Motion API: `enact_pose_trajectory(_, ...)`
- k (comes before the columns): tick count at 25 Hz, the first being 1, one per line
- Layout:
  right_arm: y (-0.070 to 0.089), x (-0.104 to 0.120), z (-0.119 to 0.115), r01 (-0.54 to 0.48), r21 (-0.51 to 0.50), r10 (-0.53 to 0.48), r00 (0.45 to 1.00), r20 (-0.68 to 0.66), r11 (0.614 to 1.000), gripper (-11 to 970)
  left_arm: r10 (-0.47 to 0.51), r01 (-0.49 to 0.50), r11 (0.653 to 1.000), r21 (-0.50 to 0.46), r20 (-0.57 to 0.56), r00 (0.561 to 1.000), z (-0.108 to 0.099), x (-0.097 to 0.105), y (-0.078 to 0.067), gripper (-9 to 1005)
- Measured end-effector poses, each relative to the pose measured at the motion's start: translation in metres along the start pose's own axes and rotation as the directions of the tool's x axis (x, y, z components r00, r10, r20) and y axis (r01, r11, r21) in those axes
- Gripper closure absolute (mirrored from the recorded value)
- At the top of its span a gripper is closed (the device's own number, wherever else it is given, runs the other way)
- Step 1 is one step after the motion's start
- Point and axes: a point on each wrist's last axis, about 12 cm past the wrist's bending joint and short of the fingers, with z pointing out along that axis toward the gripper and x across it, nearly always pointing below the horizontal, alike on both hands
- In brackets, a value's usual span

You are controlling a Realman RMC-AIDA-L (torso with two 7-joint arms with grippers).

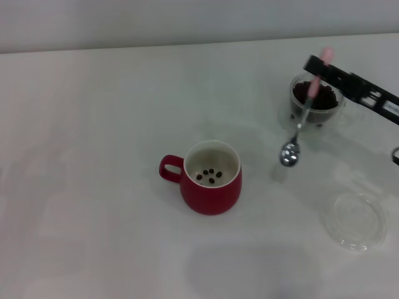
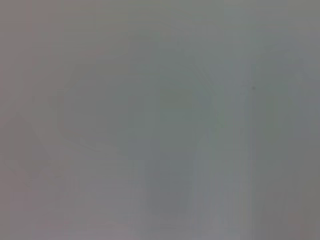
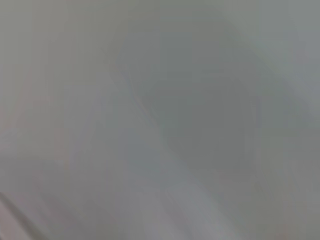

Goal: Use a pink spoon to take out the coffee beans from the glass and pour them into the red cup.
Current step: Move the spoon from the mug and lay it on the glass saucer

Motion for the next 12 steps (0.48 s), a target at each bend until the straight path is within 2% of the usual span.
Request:
enact_pose_trajectory(5, 0.001, 0.002, -0.03, 0.023, 0.034, -0.024, 1.0, 0.006, 0.999, 819, 0.011, -0.011, 1.0, -0.006, -0.01, 1.0, 0.0, 0.0, 0.003, 525)
enact_pose_trajectory(10, -0.003, 0.009, -0.063, 0.025, 0.123, -0.025, 1.0, -0.001, 0.992, 820, 0.015, -0.015, 1.0, -0.006, -0.018, 1.0, 0.001, 0.001, 0.004, 526)
enact_pose_trajectory(12, -0.003, 0.011, -0.068, 0.024, 0.136, -0.024, 1.0, -0.002, 0.99, 820, 0.016, -0.016, 1.0, -0.005, -0.018, 1.0, 0.002, 0.001, 0.004, 526)
